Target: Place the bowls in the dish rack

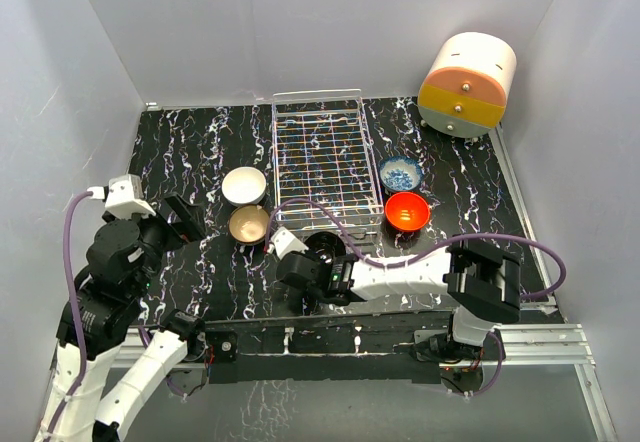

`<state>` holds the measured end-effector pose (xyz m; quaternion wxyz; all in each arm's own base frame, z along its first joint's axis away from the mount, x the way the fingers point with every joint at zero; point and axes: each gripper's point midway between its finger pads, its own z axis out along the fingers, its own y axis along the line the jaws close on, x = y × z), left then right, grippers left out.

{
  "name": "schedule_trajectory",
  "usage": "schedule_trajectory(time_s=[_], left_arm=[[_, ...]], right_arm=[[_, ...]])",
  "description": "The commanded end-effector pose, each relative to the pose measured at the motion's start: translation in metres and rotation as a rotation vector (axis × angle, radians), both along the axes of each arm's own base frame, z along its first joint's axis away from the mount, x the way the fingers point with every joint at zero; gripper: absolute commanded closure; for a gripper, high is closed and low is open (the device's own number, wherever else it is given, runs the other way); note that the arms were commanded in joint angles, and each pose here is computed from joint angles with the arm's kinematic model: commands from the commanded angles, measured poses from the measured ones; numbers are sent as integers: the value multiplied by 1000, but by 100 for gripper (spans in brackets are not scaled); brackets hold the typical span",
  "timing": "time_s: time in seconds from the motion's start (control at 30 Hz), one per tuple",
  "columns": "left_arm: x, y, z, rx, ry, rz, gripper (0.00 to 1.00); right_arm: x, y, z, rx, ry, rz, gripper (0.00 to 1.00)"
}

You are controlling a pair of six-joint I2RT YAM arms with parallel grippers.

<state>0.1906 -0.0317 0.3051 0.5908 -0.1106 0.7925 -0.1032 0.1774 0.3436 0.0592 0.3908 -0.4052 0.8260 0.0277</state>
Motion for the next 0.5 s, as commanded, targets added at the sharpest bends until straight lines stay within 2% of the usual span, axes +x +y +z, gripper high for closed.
schedule_trajectory(time_s=[0.0, 0.23, 0.37, 0.47], left_arm=[[-5, 4, 4, 4, -11, 12, 3], [-7, 6, 7, 1, -25, 18, 3], [-7, 6, 6, -3, -25, 16, 3], [-7, 5, 7, -5, -27, 14, 3]], right_arm=[[-10, 11, 28, 107, 51, 10, 92], [-27, 30, 117, 373, 90, 118, 92], [-28, 30, 162, 522, 128, 163, 92], [-23, 31, 212, 686, 149, 214, 92]])
